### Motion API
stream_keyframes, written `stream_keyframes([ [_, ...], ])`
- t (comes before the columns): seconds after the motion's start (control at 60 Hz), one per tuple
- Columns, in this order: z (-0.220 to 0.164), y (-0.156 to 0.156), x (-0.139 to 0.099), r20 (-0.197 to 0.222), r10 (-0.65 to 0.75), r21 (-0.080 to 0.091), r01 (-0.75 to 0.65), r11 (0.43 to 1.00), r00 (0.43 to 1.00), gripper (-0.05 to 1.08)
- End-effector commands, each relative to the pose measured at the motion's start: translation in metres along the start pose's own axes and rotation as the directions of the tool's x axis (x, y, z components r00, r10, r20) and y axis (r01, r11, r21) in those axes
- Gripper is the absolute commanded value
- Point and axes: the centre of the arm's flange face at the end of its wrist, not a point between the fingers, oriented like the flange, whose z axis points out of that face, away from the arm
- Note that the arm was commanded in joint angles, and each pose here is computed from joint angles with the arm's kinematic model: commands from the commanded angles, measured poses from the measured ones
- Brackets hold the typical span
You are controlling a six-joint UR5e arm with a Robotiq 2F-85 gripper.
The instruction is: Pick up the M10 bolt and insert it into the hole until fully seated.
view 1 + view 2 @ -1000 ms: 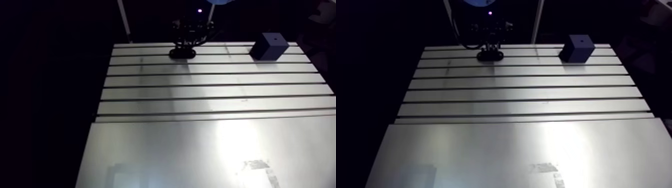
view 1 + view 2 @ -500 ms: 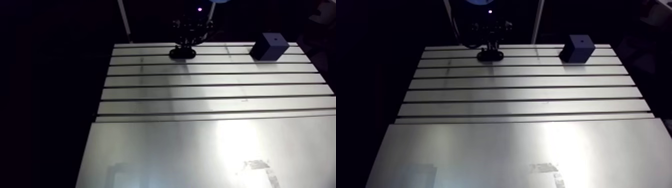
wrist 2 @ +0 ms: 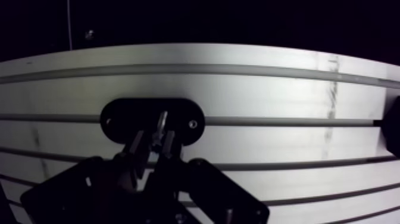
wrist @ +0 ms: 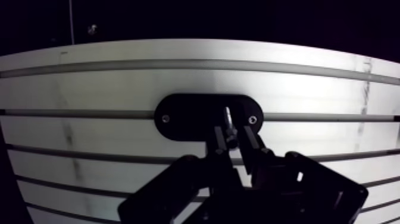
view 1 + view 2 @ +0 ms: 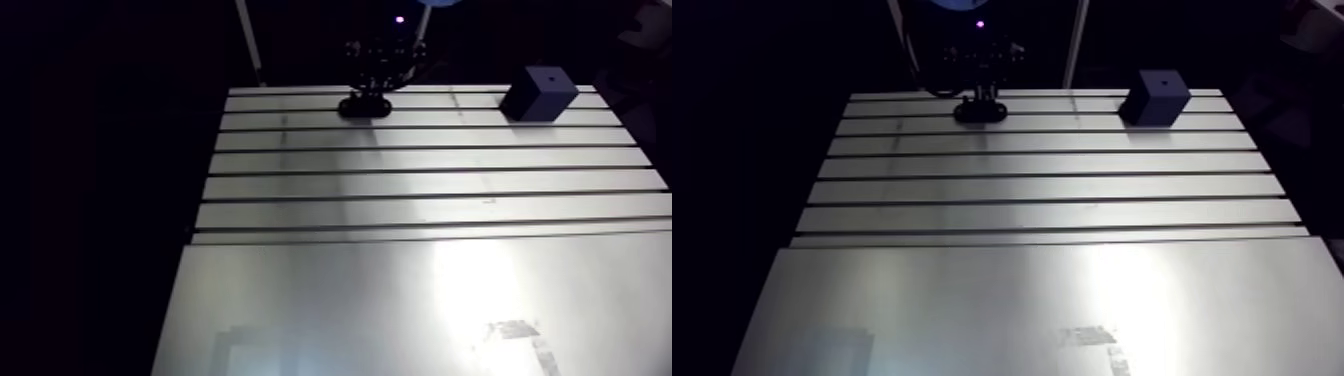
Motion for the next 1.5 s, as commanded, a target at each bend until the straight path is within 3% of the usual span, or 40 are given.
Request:
stream_keyframes([
  [0.017, -0.001, 0.002, -0.001, 0.000, 0.002, -0.001, -0.002, 1.000, 1.000, 0.87],
  [0.15, -0.005, 0.003, 0.000, -0.006, 0.001, -0.003, -0.001, 1.000, 1.000, 0.96],
  [0.167, -0.022, 0.001, 0.000, -0.034, -0.006, -0.009, 0.006, 1.000, 0.999, 1.08],
  [0.667, -0.076, -0.014, 0.014, -0.128, -0.031, -0.010, 0.030, 1.000, 0.991, 1.08],
  [0.817, -0.090, -0.011, 0.019, -0.128, -0.026, -0.014, 0.025, 1.000, 0.991, 1.08],
  [1.067, -0.132, -0.002, 0.028, -0.050, -0.004, -0.010, 0.004, 1.000, 0.999, 1.08],
  [1.167, -0.148, 0.000, 0.027, 0.016, 0.006, -0.006, -0.006, 1.000, 1.000, 1.08],
  [1.2, -0.154, 0.003, 0.025, 0.073, 0.012, -0.003, -0.012, 1.000, 0.997, 1.08],
  [1.267, -0.162, 0.003, 0.021, 0.121, 0.011, 0.001, -0.011, 1.000, 0.993, 1.08],
  [1.383, -0.174, 0.008, 0.018, 0.179, 0.019, 0.002, -0.020, 1.000, 0.984, 1.08],
  [1.417, -0.179, 0.019, 0.017, 0.212, 0.033, 0.002, -0.034, 0.999, 0.977, 1.08],
  [1.5, -0.183, 0.038, 0.018, 0.225, 0.060, 0.001, -0.062, 0.998, 0.972, 1.08],
])
